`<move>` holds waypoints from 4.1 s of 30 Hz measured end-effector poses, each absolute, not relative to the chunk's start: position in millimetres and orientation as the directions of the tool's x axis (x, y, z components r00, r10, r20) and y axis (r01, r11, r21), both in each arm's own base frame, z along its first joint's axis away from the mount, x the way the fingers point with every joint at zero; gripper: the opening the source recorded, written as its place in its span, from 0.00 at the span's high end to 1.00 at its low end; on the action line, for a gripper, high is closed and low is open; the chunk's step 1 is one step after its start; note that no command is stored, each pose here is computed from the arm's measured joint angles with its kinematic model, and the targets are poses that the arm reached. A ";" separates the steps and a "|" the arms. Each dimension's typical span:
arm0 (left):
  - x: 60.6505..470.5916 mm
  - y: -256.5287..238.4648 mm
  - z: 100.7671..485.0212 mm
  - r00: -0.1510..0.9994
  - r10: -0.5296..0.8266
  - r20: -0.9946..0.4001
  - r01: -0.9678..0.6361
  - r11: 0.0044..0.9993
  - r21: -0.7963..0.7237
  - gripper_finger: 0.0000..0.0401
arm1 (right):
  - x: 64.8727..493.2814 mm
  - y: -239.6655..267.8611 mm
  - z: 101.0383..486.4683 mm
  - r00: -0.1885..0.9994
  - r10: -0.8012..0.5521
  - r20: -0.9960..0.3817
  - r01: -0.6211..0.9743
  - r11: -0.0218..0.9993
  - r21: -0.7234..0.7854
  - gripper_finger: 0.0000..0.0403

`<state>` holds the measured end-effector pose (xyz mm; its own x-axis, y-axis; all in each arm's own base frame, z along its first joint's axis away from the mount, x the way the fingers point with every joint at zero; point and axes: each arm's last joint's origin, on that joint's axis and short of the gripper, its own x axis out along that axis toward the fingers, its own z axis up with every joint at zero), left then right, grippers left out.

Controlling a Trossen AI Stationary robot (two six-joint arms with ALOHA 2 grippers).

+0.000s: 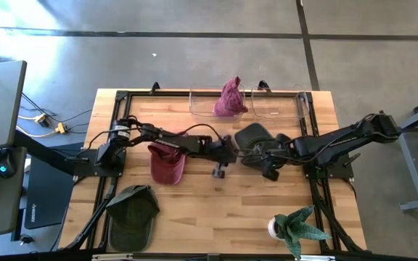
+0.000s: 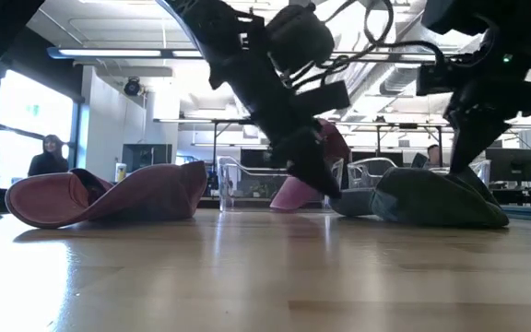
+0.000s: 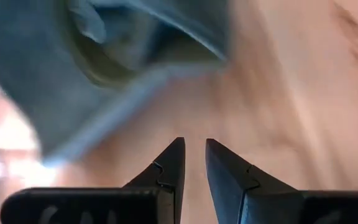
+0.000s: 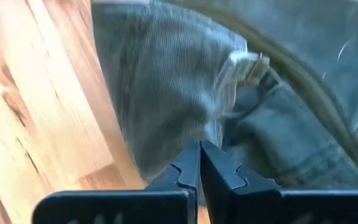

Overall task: Pick & Place hat
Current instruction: Put the top black cap into the right transparent bin

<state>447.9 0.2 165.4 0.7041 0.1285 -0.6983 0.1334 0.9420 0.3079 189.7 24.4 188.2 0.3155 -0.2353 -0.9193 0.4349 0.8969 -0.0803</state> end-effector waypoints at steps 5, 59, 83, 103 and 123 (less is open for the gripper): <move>460.6 -10.2 164.4 0.783 0.203 -0.588 0.167 0.843 0.512 0.85 | 188.6 24.5 187.4 0.300 -0.227 -0.927 0.439 0.895 -0.077 0.99; 469.9 -66.4 160.7 0.720 0.347 -0.601 0.394 0.508 0.766 0.99 | 242.2 45.6 154.2 0.465 0.000 -0.885 0.076 0.996 0.040 1.00; 456.3 -91.5 184.9 0.621 0.335 -0.708 0.517 0.504 0.692 0.99 | 214.8 30.9 134.1 0.363 -0.024 -0.932 0.209 0.976 0.056 1.00; 446.8 -102.6 200.0 0.625 0.322 -0.711 0.524 0.501 0.688 0.99 | 217.1 34.0 169.7 0.521 -0.084 -0.849 0.289 0.954 0.082 1.00; 445.5 -102.5 199.0 0.613 0.324 -0.720 0.527 0.511 0.679 0.99 | 235.5 25.1 175.1 0.650 -0.088 -0.755 0.180 0.983 0.041 1.00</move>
<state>445.5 -102.5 199.0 0.6130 0.3244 -0.7204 0.5274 0.5109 0.6788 235.5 25.1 175.1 0.6500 -0.0876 -0.7548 0.1796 0.9829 0.0406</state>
